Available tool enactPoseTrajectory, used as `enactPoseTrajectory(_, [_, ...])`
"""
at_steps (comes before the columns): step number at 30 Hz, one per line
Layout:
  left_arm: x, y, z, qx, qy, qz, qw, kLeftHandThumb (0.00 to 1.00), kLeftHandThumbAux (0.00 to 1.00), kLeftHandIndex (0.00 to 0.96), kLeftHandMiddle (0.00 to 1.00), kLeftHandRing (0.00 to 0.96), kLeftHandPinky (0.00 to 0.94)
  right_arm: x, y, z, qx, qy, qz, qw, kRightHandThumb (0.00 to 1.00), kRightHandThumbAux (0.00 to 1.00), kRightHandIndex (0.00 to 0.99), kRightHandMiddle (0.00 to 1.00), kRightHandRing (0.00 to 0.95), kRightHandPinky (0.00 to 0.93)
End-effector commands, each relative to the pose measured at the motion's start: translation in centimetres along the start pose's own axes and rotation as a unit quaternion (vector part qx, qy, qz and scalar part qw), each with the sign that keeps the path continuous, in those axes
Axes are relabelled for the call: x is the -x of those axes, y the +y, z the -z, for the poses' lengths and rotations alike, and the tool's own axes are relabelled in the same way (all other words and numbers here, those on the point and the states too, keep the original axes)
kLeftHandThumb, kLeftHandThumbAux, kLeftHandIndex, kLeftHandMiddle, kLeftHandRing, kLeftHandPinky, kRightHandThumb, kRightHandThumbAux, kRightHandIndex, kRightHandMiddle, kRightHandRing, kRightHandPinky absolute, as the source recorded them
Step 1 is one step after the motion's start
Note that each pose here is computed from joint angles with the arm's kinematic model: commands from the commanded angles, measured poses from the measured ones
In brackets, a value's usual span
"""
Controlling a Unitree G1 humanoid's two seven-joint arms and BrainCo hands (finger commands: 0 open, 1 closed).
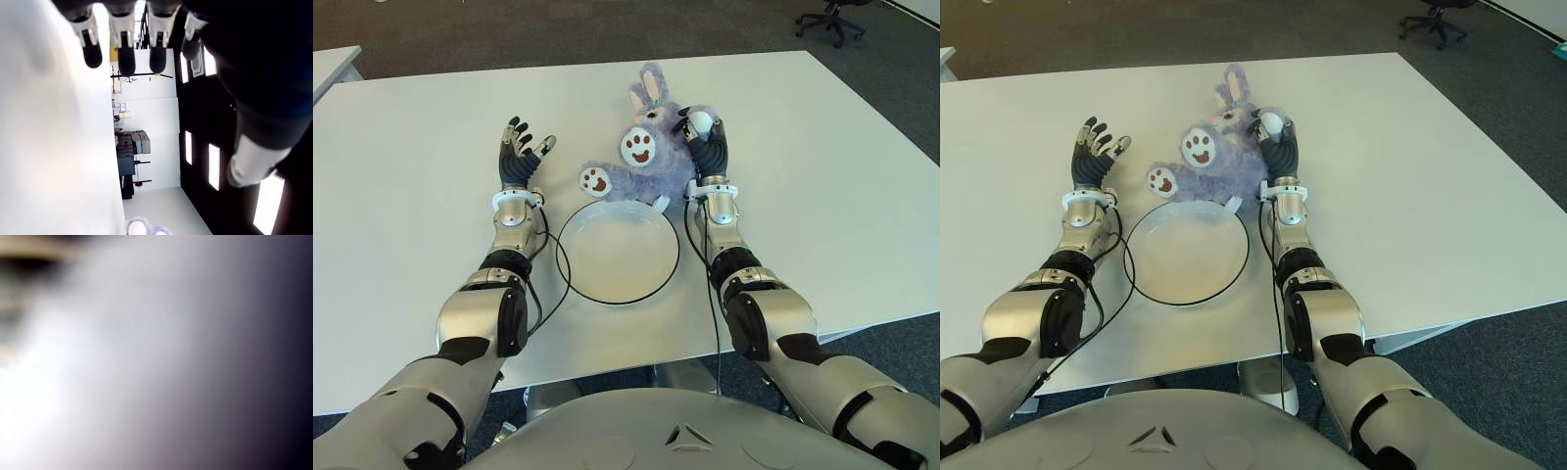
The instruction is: Put the doll into the plate.
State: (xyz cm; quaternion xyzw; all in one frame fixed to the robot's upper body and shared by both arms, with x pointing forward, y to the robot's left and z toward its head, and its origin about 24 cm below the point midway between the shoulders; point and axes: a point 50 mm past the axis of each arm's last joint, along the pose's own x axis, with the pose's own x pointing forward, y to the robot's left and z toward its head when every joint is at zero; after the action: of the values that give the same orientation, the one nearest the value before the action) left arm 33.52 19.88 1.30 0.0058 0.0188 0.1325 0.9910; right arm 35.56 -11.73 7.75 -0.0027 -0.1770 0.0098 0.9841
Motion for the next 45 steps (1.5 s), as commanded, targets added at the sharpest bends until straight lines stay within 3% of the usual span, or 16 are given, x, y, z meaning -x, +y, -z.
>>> enactPoseTrajectory(1, [9.2,0.1,11.7,-0.007,0.275,-0.002,0.961,0.094,0.713,0.024,0.127,0.131,0.111,-0.1,0.1,-0.7,-0.016,-0.026,0.015,0.999,0.831,0.685,0.387,0.567,0.638,0.558])
enactPoseTrajectory(18, [9.1,0.2,11.6,-0.009,0.277,-0.001,0.961,0.099,0.702,0.02,0.125,0.133,0.119,-1.0,0.1,-1.9,-0.023,-0.049,0.028,0.998,0.833,0.684,0.39,0.571,0.634,0.647])
enactPoseTrajectory(31, [9.0,0.3,11.6,-0.01,0.277,-0.002,0.961,0.104,0.706,0.023,0.128,0.131,0.11,-1.8,-0.1,-2.6,-0.029,-0.053,0.032,0.998,0.832,0.683,0.391,0.565,0.616,0.615])
enactPoseTrajectory(45, [8.9,0.2,11.5,-0.01,0.275,0.0,0.961,0.107,0.709,0.024,0.124,0.128,0.109,-2.5,-0.1,-3.4,-0.026,-0.063,0.037,0.997,0.83,0.686,0.383,0.559,0.631,0.641])
